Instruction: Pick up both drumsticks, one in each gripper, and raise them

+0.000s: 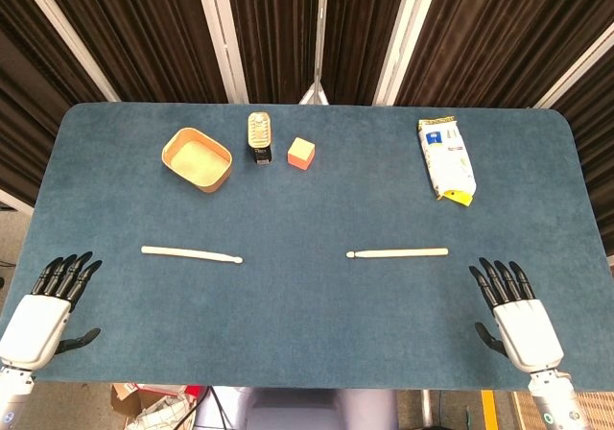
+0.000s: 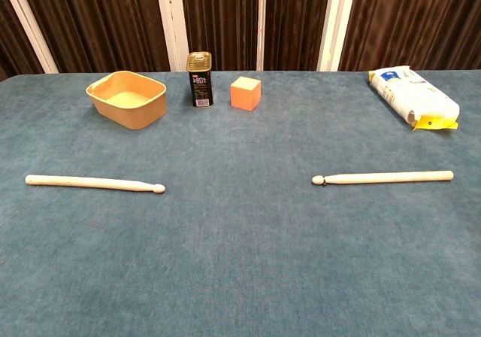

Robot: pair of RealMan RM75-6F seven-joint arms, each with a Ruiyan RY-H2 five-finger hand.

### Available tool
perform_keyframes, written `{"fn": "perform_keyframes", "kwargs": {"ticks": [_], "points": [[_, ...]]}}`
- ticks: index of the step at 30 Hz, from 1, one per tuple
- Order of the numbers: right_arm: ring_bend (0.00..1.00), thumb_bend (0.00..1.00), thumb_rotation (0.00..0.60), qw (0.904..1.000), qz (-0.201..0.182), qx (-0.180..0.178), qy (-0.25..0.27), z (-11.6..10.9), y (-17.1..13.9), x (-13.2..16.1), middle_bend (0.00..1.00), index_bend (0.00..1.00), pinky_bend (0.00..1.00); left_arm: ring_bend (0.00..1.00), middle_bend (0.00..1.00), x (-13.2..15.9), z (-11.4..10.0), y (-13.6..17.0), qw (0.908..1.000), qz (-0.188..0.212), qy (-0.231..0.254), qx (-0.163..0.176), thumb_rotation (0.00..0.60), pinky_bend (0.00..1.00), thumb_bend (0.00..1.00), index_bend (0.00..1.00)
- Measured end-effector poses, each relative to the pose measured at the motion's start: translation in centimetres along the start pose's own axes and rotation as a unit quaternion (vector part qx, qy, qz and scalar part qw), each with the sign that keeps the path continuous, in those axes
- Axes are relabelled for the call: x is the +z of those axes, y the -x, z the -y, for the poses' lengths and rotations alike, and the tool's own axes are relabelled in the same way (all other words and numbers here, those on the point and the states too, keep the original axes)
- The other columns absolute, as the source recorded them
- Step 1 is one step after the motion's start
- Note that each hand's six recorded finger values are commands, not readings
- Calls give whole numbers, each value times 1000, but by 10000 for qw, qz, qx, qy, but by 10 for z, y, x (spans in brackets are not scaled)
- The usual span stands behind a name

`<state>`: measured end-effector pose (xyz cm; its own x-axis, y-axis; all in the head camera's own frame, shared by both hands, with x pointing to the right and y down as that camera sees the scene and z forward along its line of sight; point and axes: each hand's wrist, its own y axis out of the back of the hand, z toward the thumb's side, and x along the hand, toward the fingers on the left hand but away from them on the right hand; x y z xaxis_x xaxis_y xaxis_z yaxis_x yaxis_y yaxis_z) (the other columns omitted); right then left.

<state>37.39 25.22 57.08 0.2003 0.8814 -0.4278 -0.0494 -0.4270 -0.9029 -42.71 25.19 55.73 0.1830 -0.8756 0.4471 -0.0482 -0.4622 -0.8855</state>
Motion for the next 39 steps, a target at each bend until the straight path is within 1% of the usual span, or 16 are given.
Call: {"fn": "perform_keyframes", "kwargs": {"ticks": [1, 2, 3, 5, 7, 8, 10, 13, 16, 20, 24, 29, 32, 36, 39], "points": [[321, 308, 600, 10000, -15, -28, -14, -1, 2, 1, 12, 0, 463, 0, 0, 0, -1, 0, 10000, -1, -1, 11, 600, 0, 65, 0], [427, 308, 600, 10000, -38, -74, -31, -2, 5, 2, 35, 10, 556, 0, 0, 0, -1, 0, 10000, -2, -11, 20, 600, 0, 65, 0], [538, 308, 600, 9999, -52, -116, -41, -4, 7, 2, 86, 52, 653, 0, 0, 0, -1, -1, 10000, -1, -27, 31, 600, 0, 65, 0], [651, 308, 600, 9997, -84, -234, -68, -8, 16, 4, 184, 149, 748, 0, 0, 1, -1, -1, 10000, -2, -32, 43, 600, 0, 65, 0], [732, 308, 600, 9993, -118, -327, -98, -11, 25, 7, 285, 258, 794, 0, 0, 1, -2, -1, 10000, -10, -39, 55, 600, 0, 65, 0], [759, 309, 600, 9992, -134, -353, -123, -11, 32, 9, 317, 292, 803, 0, 0, 1, -2, -1, 10000, -18, -37, 59, 600, 0, 66, 0], [778, 309, 600, 9992, -139, -334, -169, -9, 41, 11, 348, 330, 804, 0, 0, 0, -2, -2, 10000, -41, -32, 66, 600, 0, 65, 0], [794, 310, 600, 9994, -108, -186, -288, -1, 60, 15, 404, 376, 817, 0, 0, 1, -2, -2, 10000, -46, -39, 69, 600, 0, 65, 0], [801, 310, 600, 9990, -73, 12, -452, 11, 80, 22, 418, 391, 821, 0, 0, 1, -2, -2, 9999, -20, -78, 86, 600, 0, 65, 0], [801, 310, 600, 9976, -25, 257, -649, 33, 107, 36, 420, 396, 821, 0, 0, 2, -2, -2, 9998, 39, -127, 116, 600, 0, 66, 0], [801, 311, 600, 9958, 44, 445, -795, 55, 125, 47, 433, 396, 821, 0, 0, 2, -2, -2, 9999, 41, -109, 100, 600, 0, 66, 0], [801, 310, 600, 9938, 98, 562, -953, 77, 143, 58, 435, 409, 821, 0, 0, 2, -1, -2, 9999, 49, -91, 64, 600, 0, 66, 0], [801, 310, 600, 9928, 136, 592, -1030, 86, 152, 62, 440, 416, 821, 0, 0, 2, -1, -3, 9999, 54, -86, 65, 600, 0, 66, 0], [801, 310, 600, 9921, 182, 605, -1082, 94, 161, 65, 440, 426, 821, 0, 0, 2, 0, -3, 10000, 47, -63, 41, 600, 0, 66, 0], [801, 310, 600, 9915, 218, 608, -1127, 98, 166, 65, 441, 453, 821, 0, 0, 2, 0, -4, 10000, 48, -58, 34, 600, 0, 65, 0]]}}
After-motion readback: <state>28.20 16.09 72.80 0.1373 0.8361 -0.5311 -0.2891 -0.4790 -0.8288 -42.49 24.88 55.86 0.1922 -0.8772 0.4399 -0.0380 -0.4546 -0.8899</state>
